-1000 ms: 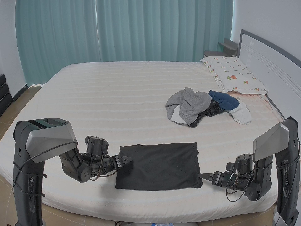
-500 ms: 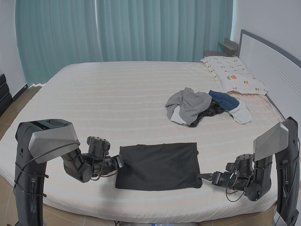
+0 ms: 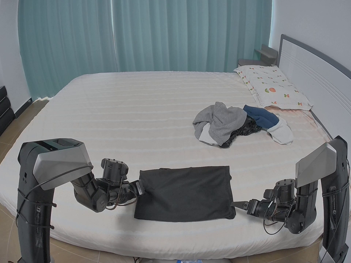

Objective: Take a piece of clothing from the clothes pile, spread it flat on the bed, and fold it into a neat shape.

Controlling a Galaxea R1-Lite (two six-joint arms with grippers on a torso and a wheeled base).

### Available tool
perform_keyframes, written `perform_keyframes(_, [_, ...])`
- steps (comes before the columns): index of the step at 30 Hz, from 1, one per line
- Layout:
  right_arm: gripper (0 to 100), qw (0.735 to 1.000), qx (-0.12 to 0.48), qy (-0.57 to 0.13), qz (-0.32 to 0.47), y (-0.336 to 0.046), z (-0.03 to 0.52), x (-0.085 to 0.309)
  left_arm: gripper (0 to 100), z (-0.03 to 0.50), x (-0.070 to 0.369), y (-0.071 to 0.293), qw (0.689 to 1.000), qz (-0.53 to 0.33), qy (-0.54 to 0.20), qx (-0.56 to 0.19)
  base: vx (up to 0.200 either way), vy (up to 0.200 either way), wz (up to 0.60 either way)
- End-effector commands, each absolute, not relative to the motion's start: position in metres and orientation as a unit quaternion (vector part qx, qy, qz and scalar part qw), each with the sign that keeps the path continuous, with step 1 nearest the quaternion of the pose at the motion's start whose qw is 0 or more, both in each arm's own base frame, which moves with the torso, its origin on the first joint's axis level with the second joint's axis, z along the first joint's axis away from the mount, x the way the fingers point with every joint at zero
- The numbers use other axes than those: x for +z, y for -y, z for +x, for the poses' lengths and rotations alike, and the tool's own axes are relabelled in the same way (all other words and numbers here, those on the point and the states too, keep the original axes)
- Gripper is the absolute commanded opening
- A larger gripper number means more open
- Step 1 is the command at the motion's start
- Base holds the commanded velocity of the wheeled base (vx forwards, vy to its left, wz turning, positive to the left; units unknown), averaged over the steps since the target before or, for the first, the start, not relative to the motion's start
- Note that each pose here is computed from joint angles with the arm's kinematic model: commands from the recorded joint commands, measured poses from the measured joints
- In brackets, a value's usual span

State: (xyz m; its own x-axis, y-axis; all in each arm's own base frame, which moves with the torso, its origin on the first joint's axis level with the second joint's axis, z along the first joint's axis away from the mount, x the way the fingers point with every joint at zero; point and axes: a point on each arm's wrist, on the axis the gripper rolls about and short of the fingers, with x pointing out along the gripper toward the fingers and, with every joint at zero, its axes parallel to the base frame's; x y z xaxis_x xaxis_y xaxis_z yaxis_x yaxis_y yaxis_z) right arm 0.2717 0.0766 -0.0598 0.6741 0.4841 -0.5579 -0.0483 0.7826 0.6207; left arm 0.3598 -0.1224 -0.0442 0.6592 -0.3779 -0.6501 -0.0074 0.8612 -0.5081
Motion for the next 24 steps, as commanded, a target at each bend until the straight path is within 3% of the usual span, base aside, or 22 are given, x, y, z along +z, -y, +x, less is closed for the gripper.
perform_keyframes(1, [100, 0.867, 0.154, -0.373, 0.292, -0.0764, 0.2718, -0.0596, 0, 0.3603, -0.0443, 0.122, 0.878, -0.241, -0.399, -0.105, 0.0, 0.0, 0.0])
perform_keyframes(9, [100, 0.867, 0.154, -0.373, 0.292, -0.0768, 0.2717, -0.0597, 0, 0.3593, -0.0441, 0.1211, 0.879, -0.242, -0.398, -0.106, 0.0, 0.0, 0.0])
perform_keyframes(24, [100, 0.867, 0.155, -0.373, 0.292, -0.0769, 0.2716, -0.0596, 0, 0.3591, -0.0419, 0.1198, 0.878, -0.245, -0.397, -0.104, 0.0, 0.2, 0.0])
